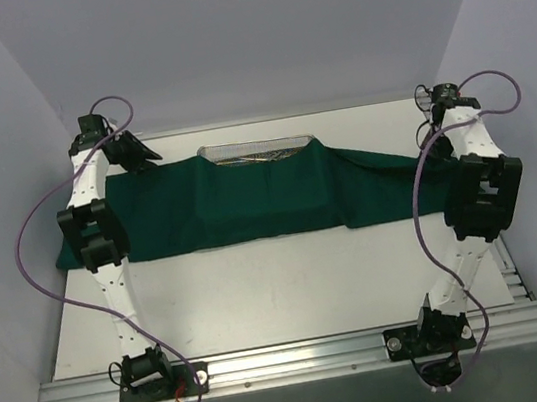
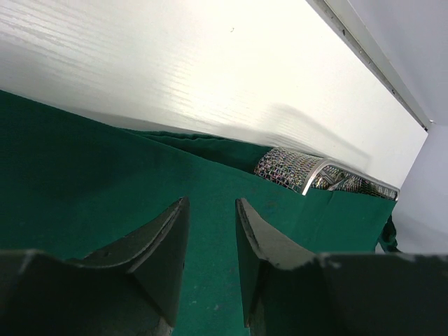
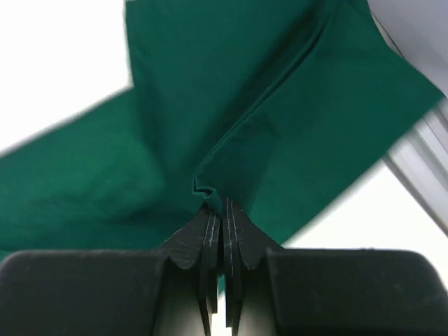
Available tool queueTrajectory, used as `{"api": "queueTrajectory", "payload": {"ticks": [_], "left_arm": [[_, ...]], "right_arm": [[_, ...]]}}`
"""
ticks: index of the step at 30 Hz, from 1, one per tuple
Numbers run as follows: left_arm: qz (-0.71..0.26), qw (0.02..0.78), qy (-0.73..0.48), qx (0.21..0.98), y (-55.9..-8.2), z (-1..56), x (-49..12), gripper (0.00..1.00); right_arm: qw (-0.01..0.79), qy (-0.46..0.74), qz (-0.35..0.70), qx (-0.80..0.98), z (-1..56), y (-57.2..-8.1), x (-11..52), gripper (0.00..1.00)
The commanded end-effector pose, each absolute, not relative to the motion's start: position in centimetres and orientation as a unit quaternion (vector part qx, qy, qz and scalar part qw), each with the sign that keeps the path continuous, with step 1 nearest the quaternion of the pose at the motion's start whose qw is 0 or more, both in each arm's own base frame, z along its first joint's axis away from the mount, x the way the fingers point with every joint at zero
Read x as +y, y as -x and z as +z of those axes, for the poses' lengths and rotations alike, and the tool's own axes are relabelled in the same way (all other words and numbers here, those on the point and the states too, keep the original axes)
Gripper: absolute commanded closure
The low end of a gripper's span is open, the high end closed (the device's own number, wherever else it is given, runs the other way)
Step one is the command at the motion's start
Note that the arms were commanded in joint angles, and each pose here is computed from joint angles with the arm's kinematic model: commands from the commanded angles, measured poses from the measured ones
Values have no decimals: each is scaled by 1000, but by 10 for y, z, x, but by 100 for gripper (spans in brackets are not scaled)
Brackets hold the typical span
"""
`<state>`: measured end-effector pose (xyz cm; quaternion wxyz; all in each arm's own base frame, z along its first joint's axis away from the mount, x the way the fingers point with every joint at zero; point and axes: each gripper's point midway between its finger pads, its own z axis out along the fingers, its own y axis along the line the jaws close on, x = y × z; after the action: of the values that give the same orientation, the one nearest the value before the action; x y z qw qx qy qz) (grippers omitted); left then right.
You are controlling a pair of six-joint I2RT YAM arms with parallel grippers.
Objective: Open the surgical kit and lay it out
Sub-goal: Open the surgical kit at the center of the board.
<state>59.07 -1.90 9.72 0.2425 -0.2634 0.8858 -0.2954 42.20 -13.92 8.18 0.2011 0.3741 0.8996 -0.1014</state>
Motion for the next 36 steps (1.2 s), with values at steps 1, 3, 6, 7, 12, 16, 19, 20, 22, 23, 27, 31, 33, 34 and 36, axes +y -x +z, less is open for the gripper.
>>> {"api": "queueTrajectory", "payload": {"ticks": [1,3,6,7,12,16,19,20,22,23,27,31,33,34,36], "left_arm": [[-308,258,262,877,-597,104,-12,59],[-309,259,263,876,-598,103,-11,59],[-311,258,265,876,-599,102,-10,59],[-311,257,265,876,-599,101,-11,59],[-310,253,265,877,-599,96,-11,59],[-311,254,265,877,-599,97,-11,59],[-311,254,264,877,-598,98,-12,59],[-310,256,263,877,-598,99,-11,59],[-309,257,262,877,-598,101,-11,59],[-308,257,262,878,-597,101,-11,59],[-309,256,262,878,-596,102,-12,59],[-313,256,265,875,-595,102,-14,59],[-315,257,265,874,-595,102,-15,59],[-317,256,265,874,-594,102,-16,59],[-319,256,267,873,-594,101,-16,59]], "right_arm": [[185,-394,-99,895,116,-374,-128,100],[149,-399,-82,901,100,-349,-112,100],[106,-416,-61,901,84,-311,-88,97],[114,-424,-49,897,86,-306,-81,90],[81,-439,-14,895,67,-273,-58,58],[137,-426,-19,894,88,-320,-87,41],[160,-421,-47,891,93,-354,-119,44],[200,-424,-52,882,114,-379,-133,45],[214,-430,-54,875,109,-405,-149,47],[244,-431,-56,867,126,-425,-159,48],[269,-426,-67,861,124,-468,-176,47],[272,-403,-76,870,103,-497,-176,41],[273,-393,-86,874,98,-505,-175,40],[277,-390,-94,873,94,-510,-177,39],[284,-377,-97,876,89,-517,-176,39]]}}
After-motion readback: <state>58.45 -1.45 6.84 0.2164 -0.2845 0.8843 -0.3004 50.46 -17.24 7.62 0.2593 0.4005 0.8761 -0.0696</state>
